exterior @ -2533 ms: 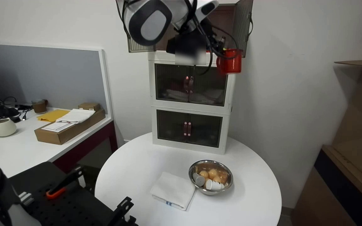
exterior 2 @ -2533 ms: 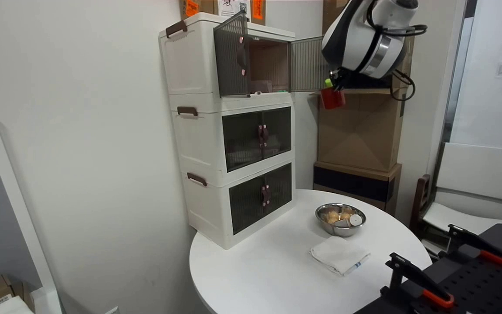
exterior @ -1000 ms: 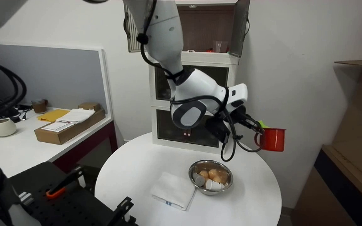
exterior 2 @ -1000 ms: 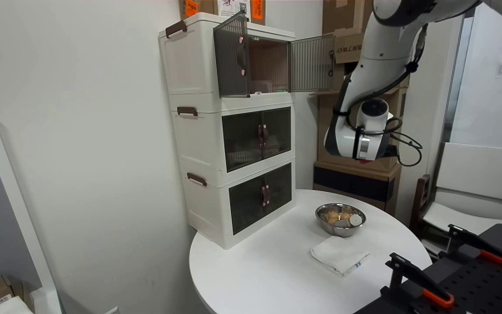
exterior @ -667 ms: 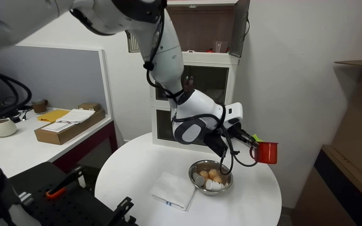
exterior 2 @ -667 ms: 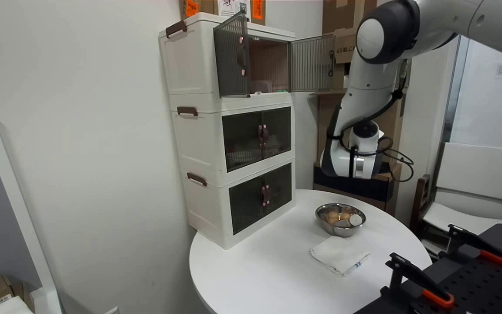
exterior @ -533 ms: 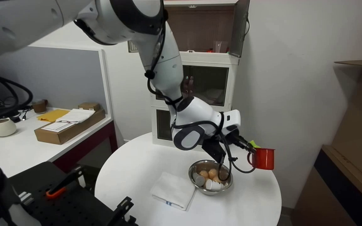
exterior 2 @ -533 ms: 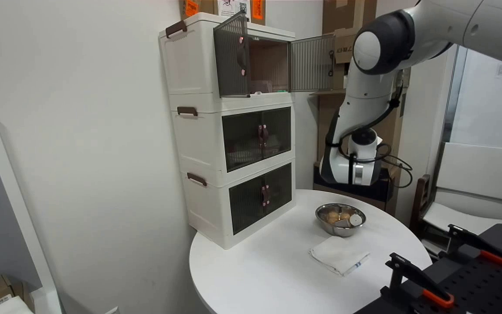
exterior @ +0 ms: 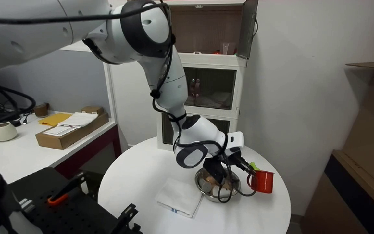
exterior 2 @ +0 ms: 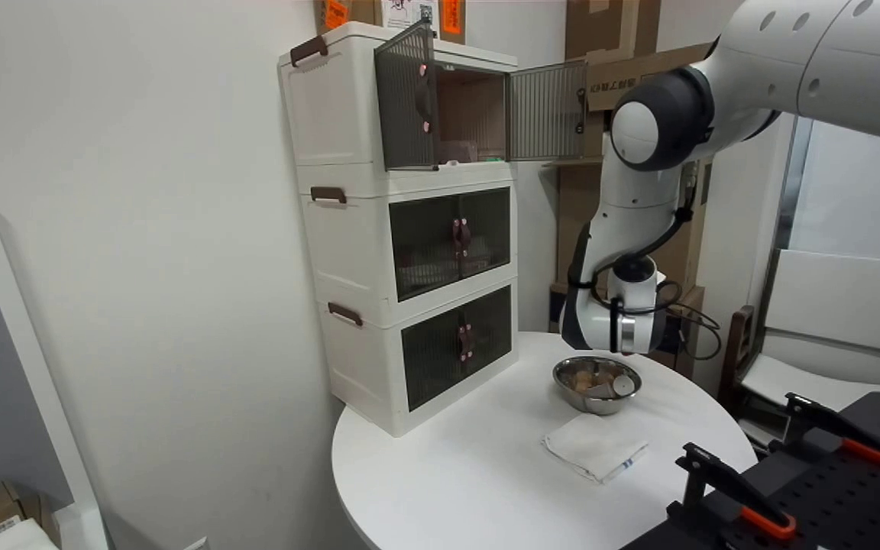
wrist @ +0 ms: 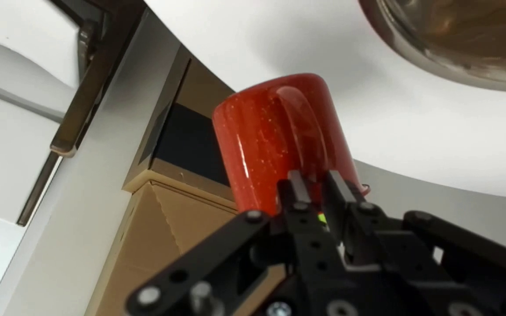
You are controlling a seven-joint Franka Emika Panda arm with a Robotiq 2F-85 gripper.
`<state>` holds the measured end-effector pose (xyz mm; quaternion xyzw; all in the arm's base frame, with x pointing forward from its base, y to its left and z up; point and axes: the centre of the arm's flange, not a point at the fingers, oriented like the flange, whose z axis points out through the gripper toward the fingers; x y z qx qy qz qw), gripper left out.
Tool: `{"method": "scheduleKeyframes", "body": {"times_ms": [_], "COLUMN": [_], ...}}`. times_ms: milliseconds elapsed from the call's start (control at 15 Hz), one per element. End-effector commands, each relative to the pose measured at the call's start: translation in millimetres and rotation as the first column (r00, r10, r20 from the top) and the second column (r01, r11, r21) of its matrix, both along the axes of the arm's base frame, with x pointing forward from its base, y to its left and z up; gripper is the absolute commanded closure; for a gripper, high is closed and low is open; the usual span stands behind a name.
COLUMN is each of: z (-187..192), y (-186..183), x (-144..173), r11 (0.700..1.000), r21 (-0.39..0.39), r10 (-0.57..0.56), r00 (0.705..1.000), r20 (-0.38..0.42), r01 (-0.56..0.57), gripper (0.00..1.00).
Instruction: Remove the red cup from the top drawer
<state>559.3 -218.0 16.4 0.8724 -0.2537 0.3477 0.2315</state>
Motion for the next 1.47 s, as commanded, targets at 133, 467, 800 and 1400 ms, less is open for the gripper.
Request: {"method": "scheduleKeyframes", "body": {"times_ms": [133, 467, 800, 1400], "z": [-35.3, -59.5, -57.6, -49.5], "y": [10.8, 10.7, 7.8, 1.1], "x": [17.3, 14.7, 17.3, 17.5], "r11": [0.998, 0.997, 0.997, 0.997], "r21": [0.059, 0.078, 0.078, 0.079], "r10": [0.008, 0.022, 0.017, 0.001], "r00": [1.0, 0.998, 0.999, 0.999], "r20": [-0.024, -0.058, -0.044, -0.038], "r01": [-0.007, -0.018, -0.014, 0.002], "gripper": [0.96, 0.96, 0.96, 0.17]}}
